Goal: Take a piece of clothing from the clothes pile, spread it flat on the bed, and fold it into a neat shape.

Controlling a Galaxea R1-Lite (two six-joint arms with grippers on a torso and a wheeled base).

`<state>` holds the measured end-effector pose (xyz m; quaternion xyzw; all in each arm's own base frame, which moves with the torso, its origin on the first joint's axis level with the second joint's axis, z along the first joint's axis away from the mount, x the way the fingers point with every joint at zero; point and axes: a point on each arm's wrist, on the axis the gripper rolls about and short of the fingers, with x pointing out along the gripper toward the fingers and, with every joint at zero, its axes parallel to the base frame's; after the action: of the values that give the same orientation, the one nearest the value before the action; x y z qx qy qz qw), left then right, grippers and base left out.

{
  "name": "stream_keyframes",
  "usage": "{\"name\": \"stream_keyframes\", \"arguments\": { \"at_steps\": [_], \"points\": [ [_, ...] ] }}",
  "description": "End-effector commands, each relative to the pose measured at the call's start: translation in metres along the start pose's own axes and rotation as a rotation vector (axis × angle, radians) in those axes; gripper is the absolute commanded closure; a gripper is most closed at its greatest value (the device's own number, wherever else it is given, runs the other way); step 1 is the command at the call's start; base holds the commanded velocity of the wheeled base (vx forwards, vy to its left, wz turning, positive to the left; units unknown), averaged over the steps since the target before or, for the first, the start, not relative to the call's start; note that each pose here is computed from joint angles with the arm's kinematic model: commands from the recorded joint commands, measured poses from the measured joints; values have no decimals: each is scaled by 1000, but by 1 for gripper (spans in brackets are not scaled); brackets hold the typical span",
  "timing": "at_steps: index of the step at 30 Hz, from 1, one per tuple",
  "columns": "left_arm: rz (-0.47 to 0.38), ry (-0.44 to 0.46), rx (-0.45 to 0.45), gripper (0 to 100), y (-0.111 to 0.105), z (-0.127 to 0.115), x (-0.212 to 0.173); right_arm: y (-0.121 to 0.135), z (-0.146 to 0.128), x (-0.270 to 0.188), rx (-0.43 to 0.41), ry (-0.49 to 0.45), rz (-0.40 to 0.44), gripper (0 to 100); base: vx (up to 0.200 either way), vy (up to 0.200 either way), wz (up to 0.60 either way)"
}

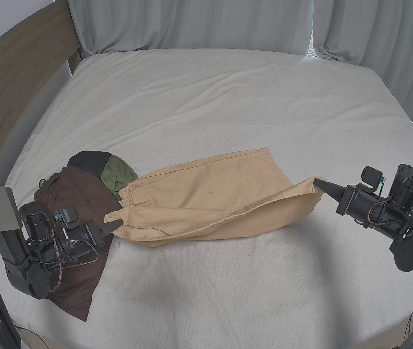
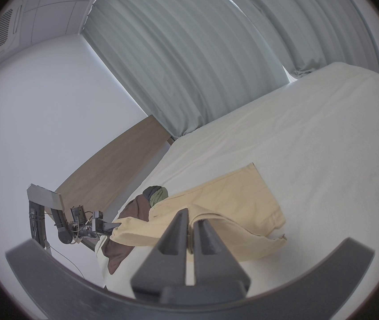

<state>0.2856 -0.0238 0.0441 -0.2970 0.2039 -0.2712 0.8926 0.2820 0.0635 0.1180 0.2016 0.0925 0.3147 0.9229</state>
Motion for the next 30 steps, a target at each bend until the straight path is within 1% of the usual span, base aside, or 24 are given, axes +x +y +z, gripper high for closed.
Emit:
{"name": "stream_keyframes", "arguments": {
  "at_steps": [1,9,14,19,22,26,30],
  "points": [
    [-8,-12,8,100,-4,3,0,-4,5,6,-7,-18,1,100,0,0,0],
    [-10,-12,10,100,-4,3,1,-18,10,23,-15,-38,-7,100,0,0,0],
    [10,-46,12,100,-4,8,4,-22,24,41,-16,-40,-5,100,0,0,0],
    [5,-61,-1,100,-4,11,7,-25,29,52,-23,-48,2,100,0,0,0],
    [10,-70,-3,100,-3,13,9,-33,32,65,-30,-63,7,100,0,0,0],
    [4,-78,-15,100,-4,15,11,-36,34,72,-19,-44,-1,100,0,0,0],
    [-2,-85,-30,100,-4,17,13,-41,35,83,-22,-44,10,100,0,0,0]
  ]
}}
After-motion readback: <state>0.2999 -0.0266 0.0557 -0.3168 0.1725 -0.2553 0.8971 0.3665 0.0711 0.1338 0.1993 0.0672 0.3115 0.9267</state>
